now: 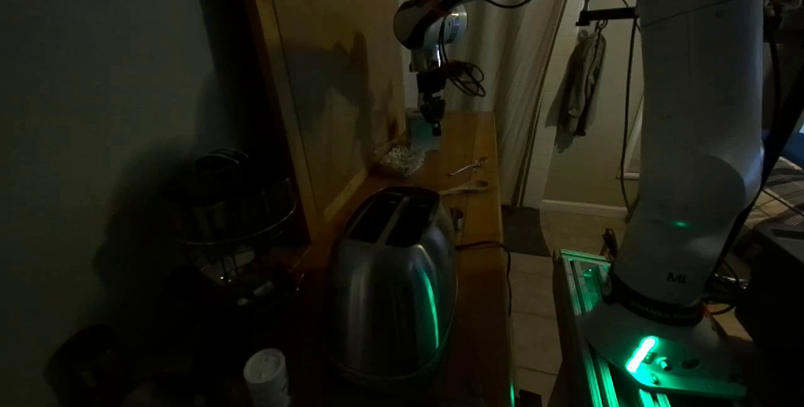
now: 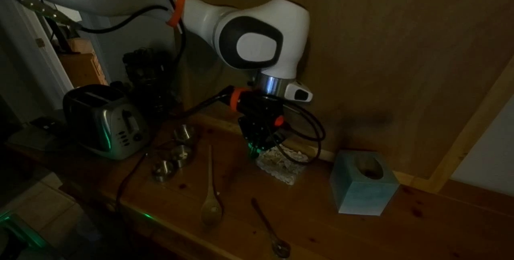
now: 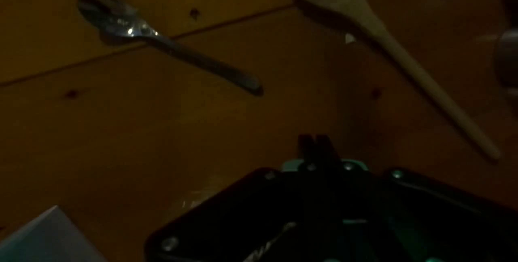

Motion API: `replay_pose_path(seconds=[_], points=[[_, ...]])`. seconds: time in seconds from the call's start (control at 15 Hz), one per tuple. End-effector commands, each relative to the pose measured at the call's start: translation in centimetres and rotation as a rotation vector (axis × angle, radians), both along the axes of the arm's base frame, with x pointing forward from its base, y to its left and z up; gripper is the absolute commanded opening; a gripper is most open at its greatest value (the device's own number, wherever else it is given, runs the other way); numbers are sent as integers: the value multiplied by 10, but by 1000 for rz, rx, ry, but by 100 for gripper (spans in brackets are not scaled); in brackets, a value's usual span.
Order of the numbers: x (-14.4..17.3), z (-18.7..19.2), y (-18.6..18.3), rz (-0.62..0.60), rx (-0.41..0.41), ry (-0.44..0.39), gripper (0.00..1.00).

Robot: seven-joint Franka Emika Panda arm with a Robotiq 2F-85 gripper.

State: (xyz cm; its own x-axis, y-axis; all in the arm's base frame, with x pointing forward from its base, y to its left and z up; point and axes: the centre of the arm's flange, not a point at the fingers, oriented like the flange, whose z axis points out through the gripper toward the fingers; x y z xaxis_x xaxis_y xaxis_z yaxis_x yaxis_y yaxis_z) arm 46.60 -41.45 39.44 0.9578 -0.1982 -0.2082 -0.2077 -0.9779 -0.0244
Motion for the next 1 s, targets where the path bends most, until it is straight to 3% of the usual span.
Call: replay_pose_path(seconds=[0.0, 0.47, 0.93], points=[[-35, -14, 21, 15, 75, 72, 1], [-65, -77, 37, -39, 181, 154, 1], [-73, -110, 35, -83, 192, 185, 1]])
